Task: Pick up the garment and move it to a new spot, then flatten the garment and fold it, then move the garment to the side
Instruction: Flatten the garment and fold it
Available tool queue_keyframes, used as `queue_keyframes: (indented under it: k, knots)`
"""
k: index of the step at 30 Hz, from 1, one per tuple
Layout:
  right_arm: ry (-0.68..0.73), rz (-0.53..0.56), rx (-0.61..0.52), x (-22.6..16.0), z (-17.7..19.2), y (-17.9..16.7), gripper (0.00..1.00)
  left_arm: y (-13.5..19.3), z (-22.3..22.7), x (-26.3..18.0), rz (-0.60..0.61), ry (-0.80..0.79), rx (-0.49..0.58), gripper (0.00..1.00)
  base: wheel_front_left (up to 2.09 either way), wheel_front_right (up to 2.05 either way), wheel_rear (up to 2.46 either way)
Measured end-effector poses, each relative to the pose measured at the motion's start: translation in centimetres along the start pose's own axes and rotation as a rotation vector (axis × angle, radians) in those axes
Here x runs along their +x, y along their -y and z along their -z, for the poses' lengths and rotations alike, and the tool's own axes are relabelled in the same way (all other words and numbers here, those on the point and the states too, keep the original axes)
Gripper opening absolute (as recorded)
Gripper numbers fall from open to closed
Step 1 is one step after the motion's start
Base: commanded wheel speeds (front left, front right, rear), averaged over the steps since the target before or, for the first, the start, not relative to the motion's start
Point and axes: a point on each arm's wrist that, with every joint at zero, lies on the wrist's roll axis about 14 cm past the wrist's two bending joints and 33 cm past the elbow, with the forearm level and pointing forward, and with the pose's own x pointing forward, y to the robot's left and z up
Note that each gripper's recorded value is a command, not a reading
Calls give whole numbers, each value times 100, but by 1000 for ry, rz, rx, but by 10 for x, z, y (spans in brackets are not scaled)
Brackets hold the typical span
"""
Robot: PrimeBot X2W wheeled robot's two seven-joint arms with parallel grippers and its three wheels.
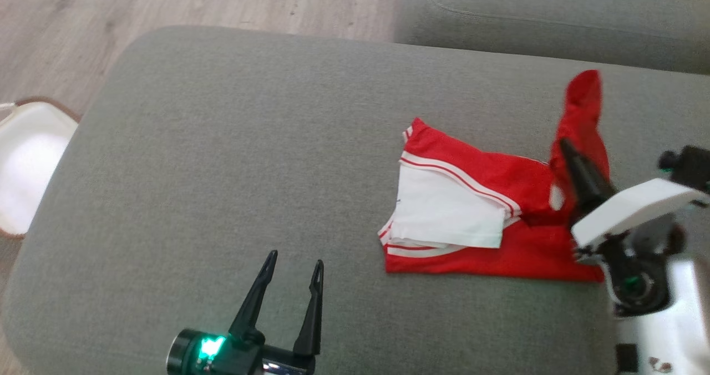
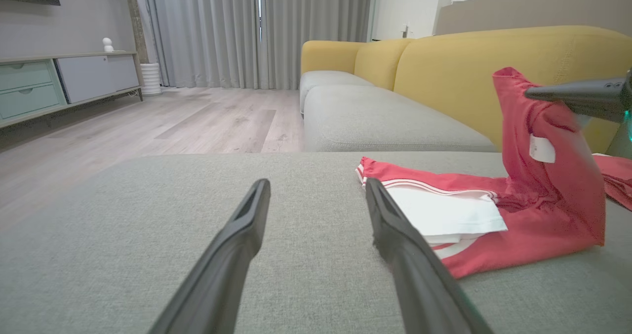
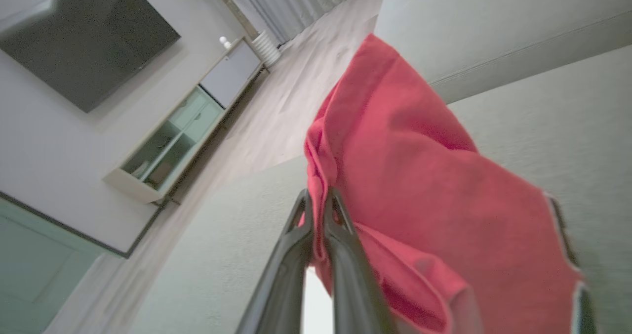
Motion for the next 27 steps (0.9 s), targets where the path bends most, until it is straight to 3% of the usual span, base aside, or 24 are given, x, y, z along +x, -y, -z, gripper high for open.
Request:
queue_keyframes:
  k: [3, 7, 14, 16, 18, 19, 20, 27]
  knots:
    - [-67, -113, 88, 15, 31, -33, 0, -7, 2, -5, -30, -6, 6, 100, 0, 0, 0]
    - [-114, -201, 112, 25, 52, -64, 0, -12, 3, -8, -47, -9, 3, 100, 0, 0, 0]
    - [-152, -274, 125, 37, 71, -93, 3, -16, 5, -12, -61, -16, 1, 100, 0, 0, 0]
    - [-169, -280, 131, 39, 79, -97, 19, -17, 6, -13, -67, -20, 0, 100, 0, 0, 0]
    - [-189, -281, 133, 42, 87, -99, 60, -18, 6, -14, -73, -22, -1, 100, 0, 0, 0]
    - [-196, -281, 138, 44, 90, -100, 87, -18, 6, -14, -76, -22, -1, 100, 0, 0, 0]
    - [-201, -283, 140, 45, 92, -102, 100, -19, 7, -15, -78, -23, -1, 100, 0, 0, 0]
    - [-125, -304, 138, 50, 76, -112, 100, -19, 4, -15, -80, -11, -2, 100, 0, 0, 0]
